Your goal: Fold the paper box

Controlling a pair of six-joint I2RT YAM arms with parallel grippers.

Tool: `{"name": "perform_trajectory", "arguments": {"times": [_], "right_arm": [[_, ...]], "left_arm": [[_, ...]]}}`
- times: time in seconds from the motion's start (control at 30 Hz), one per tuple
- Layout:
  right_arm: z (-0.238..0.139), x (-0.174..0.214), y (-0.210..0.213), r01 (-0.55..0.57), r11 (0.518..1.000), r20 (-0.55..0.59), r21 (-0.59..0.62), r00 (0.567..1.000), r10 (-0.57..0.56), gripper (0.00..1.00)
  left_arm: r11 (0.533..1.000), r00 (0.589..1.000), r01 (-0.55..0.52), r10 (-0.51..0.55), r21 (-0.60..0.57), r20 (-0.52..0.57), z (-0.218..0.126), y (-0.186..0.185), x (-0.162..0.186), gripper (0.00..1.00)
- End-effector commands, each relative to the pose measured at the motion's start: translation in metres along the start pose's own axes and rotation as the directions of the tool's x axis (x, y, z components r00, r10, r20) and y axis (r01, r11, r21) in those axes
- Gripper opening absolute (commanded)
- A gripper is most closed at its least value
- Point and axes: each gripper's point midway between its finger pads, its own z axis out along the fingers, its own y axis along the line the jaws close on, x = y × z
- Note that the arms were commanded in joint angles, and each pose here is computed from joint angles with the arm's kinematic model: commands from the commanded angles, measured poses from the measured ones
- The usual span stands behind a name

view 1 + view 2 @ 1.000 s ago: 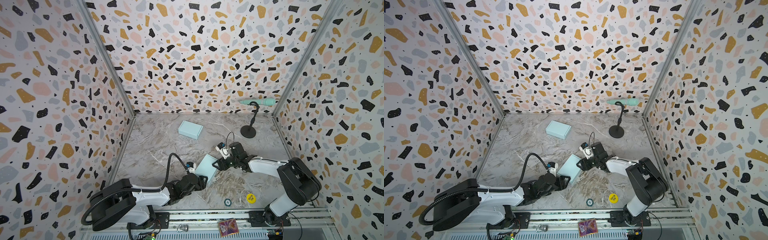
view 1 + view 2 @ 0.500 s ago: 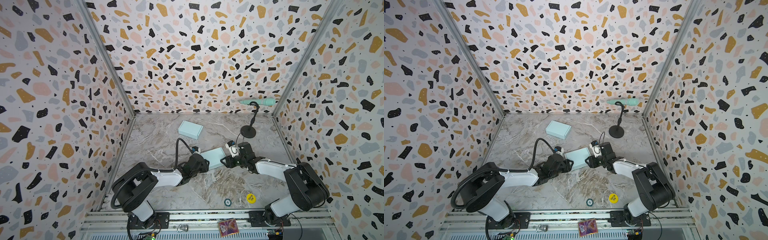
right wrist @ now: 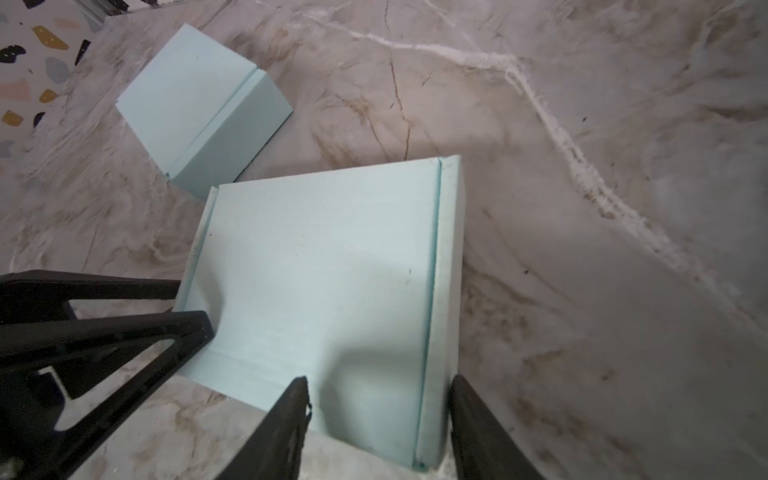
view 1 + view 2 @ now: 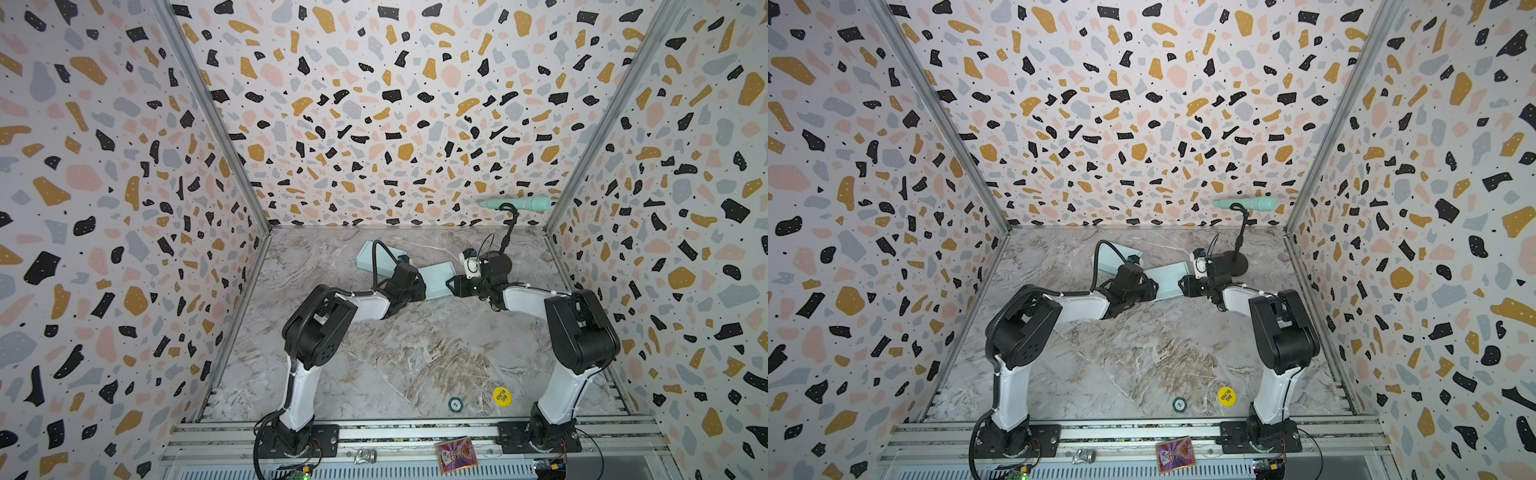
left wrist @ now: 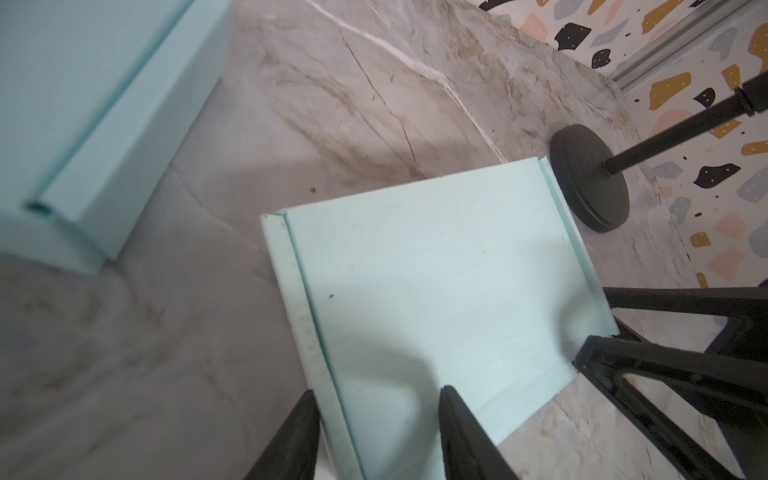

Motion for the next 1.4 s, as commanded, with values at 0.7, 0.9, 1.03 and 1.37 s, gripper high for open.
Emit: {"name": "perform_trajectory", "arguments": {"times": [0.7, 0.9, 1.03, 1.37], "right_arm": [[-0.03, -0.047, 0.018, 0.029, 1.0, 0.121, -0.008, 0.992, -0.028, 0.99], [-0.076, -0.036, 0.036, 0.037, 0.999, 0.163, 0.001, 0.986, -0.037, 0.99], [-0.126, -0.025, 0.035, 0.062, 0.995, 0.293, 0.082, 0.953, -0.084, 0.99], [-0.206, 0.008, -0.023, -0.053, 0.919, 0.528, 0.391, 0.831, -0.176, 0.99]], "left_arm": [[0.99, 0.995, -0.03, 0.017, 0.135, 0.094, -0.034, -0.03, -0.053, 1.0], [0.996, 0.992, -0.041, 0.031, 0.079, 0.12, -0.109, -0.01, -0.036, 1.0], [0.989, 0.974, -0.093, 0.114, -0.114, 0.196, -0.173, 0.035, -0.027, 1.0], [0.841, 0.877, 0.022, 0.243, -0.541, 0.414, -0.276, 0.134, -0.041, 1.0]]}}
